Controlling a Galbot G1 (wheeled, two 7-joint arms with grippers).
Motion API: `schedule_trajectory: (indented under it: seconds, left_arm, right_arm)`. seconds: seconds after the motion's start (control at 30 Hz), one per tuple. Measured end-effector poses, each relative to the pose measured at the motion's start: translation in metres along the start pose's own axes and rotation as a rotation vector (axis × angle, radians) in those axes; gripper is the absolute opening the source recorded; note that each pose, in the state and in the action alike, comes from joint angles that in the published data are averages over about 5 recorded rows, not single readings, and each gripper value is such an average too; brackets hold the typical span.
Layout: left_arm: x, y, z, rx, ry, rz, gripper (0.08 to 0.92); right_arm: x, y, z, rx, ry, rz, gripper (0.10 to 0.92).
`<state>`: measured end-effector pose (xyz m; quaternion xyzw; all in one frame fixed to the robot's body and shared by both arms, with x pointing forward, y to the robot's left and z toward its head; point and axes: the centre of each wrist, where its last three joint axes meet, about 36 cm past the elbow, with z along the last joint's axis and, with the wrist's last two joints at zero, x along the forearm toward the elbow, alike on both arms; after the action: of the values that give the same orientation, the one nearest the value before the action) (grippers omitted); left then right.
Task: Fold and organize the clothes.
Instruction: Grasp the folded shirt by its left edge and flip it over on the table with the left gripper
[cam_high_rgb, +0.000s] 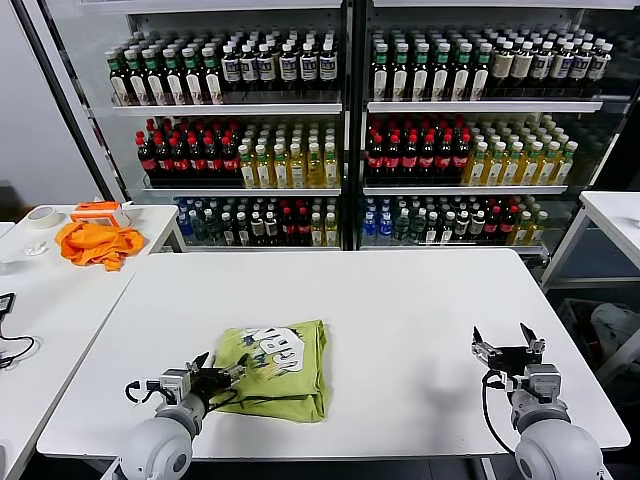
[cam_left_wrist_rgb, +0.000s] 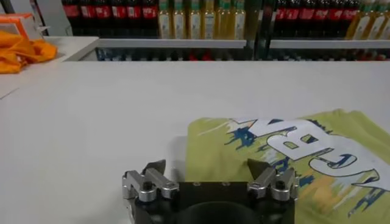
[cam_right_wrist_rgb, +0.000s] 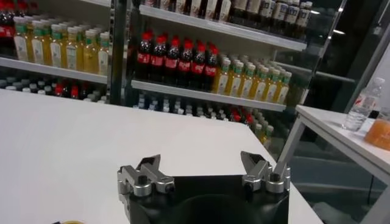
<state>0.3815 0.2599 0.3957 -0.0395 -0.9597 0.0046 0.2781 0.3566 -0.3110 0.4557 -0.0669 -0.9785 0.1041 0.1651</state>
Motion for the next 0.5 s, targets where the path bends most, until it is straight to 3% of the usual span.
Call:
schedule_trajectory:
  seconds: [0.5]
  left_arm:
    - [-0.002,0.008,0.016,0.052,-0.006,0.041,0.369]
  right_arm:
    - [-0.001,0.000,0.002,-0.003,0.007,0.001,0.823]
